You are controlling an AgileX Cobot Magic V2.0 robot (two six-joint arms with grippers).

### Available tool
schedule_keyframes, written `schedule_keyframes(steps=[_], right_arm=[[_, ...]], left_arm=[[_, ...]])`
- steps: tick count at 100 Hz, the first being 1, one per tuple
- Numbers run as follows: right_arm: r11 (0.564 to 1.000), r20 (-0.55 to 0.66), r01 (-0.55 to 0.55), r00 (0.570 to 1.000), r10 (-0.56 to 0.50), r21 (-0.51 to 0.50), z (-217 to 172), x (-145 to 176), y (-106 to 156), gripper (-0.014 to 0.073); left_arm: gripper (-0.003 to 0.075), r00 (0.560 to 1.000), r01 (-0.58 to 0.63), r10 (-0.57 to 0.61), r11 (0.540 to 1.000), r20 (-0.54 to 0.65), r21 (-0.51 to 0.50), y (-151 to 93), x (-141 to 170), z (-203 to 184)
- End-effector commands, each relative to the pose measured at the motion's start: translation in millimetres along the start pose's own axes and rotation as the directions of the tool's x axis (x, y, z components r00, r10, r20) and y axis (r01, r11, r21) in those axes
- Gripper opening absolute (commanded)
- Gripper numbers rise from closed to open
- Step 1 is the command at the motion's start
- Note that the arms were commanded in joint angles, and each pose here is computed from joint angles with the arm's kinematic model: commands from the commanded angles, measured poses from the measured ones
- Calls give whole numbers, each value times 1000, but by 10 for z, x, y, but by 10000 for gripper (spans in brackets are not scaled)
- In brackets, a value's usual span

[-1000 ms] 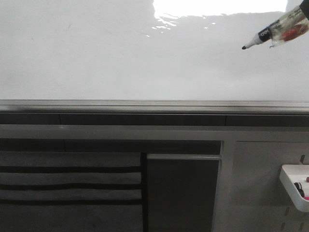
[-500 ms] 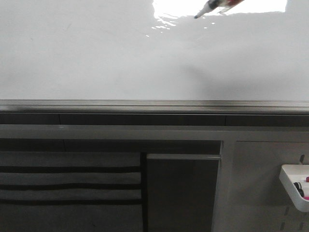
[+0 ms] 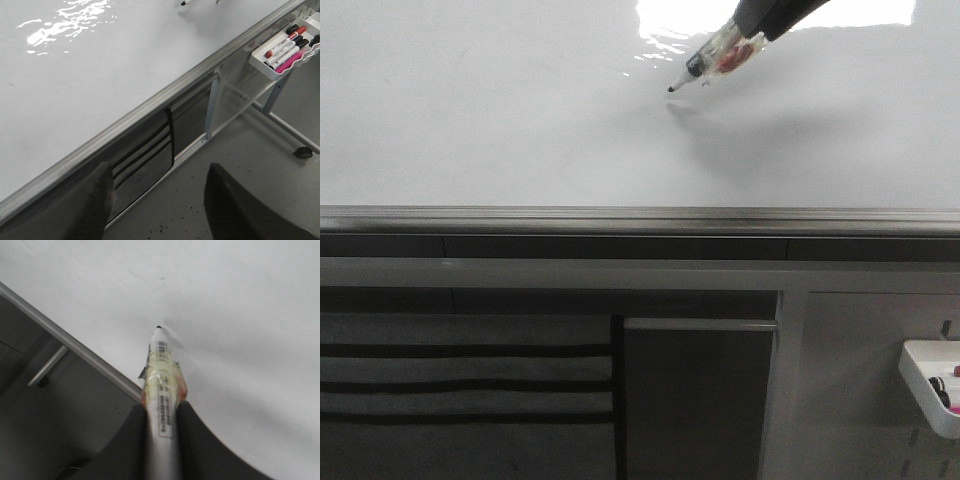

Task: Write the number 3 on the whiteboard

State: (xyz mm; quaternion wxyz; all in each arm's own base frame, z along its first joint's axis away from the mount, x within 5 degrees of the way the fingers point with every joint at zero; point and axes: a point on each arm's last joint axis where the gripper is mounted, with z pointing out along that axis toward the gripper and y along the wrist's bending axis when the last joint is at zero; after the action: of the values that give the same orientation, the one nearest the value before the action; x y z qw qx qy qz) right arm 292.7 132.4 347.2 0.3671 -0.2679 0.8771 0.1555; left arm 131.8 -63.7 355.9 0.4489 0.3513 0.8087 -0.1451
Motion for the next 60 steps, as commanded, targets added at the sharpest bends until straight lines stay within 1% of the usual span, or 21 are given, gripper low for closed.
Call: schedule_keyframes(steps=[1,8,14,22,29,35,48,54,60], right_arm=[[998,115,20,993,-26,54,-102,-170,-30,12],[996,107,33,993,-42,84,-92,-162,-77,12],[994,106,-12,994,0,111,-125,-151,-143,12],[990,45,-16,999,10,142,-194,-84,-207,12],[991,-12,-13,1000,15,131,-192,-14,-199,12],[995,-28,-22,999,25,102,-119,33,-141,12],[997,12,4,1000,-5,83,114,4,-29,12],[996,31,5,999,-8,87,148,-48,-39,12],[995,18,11,1000,-13,97,142,-70,-66,12]], left_arm=[[367,996,25,-22,999,85,-32,20,-119,-65],[367,996,25,-22,999,85,-32,20,-119,-65],[367,996,25,-22,999,85,-32,20,-119,-65],[367,996,25,-22,999,85,-32,20,-119,-65],[367,996,25,-22,999,85,-32,20,-119,-65],[367,996,25,-22,999,85,-32,20,-119,-65],[367,996,25,-22,999,85,-32,20,-119,-65],[367,996,25,-22,999,85,-32,20,-119,-65],[367,996,25,-22,999,85,-32,20,-119,-65]])
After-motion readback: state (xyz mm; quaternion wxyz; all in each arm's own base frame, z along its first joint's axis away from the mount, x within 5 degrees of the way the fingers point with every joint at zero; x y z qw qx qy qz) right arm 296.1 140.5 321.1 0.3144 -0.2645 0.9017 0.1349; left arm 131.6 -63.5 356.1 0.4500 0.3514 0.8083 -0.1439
